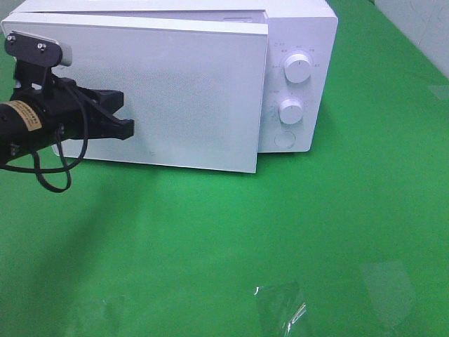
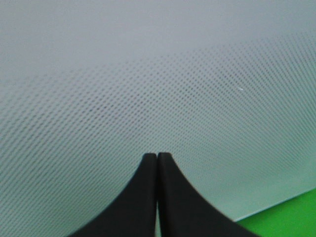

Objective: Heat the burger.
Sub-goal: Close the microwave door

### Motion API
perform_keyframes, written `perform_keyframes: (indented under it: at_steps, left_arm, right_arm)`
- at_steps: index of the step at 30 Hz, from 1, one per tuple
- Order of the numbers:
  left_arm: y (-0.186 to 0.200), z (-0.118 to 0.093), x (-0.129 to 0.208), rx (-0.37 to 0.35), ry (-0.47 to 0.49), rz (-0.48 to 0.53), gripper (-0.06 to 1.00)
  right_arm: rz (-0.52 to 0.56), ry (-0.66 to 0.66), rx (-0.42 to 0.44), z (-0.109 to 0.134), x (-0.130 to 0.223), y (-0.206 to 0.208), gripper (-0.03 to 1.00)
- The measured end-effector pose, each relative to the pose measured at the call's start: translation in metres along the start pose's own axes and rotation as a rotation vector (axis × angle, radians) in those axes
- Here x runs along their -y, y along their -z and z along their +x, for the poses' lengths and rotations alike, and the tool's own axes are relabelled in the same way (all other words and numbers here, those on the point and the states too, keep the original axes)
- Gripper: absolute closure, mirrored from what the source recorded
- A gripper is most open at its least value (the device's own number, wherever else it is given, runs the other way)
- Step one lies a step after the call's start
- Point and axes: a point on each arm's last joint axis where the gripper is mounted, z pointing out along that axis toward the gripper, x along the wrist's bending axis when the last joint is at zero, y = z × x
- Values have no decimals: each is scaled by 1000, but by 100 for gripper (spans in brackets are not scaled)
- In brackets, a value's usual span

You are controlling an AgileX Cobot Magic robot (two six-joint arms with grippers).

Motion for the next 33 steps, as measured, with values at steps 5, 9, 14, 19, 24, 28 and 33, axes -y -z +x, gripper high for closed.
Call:
perform_keyframes:
  at_steps: [5,9,14,19,24,28,33]
  left_arm:
    - [-17,-14,-5,34,-13,1,94]
    - [-33,-22,-9,50,-14,-5,94]
    - [-48,-36,-14,75,-17,-2,94]
    - [-63,-52,-14,110,-36,17,94]
    - [-77,-63,-18,133,-52,13,94]
    - [-88,-70,-22,142,-61,13,94]
    - [-99,-76,-24,152,-78,21,94]
  right_arm:
    - [0,0,0,0,0,0,30]
    - [0,0,0,0,0,0,30]
    - [0,0,0,0,0,0,30]
    - [0,0,0,0,0,0,30]
    - [0,0,0,0,0,0,30]
    - [0,0,0,0,0,0,30]
    - [0,0,0,0,0,0,30]
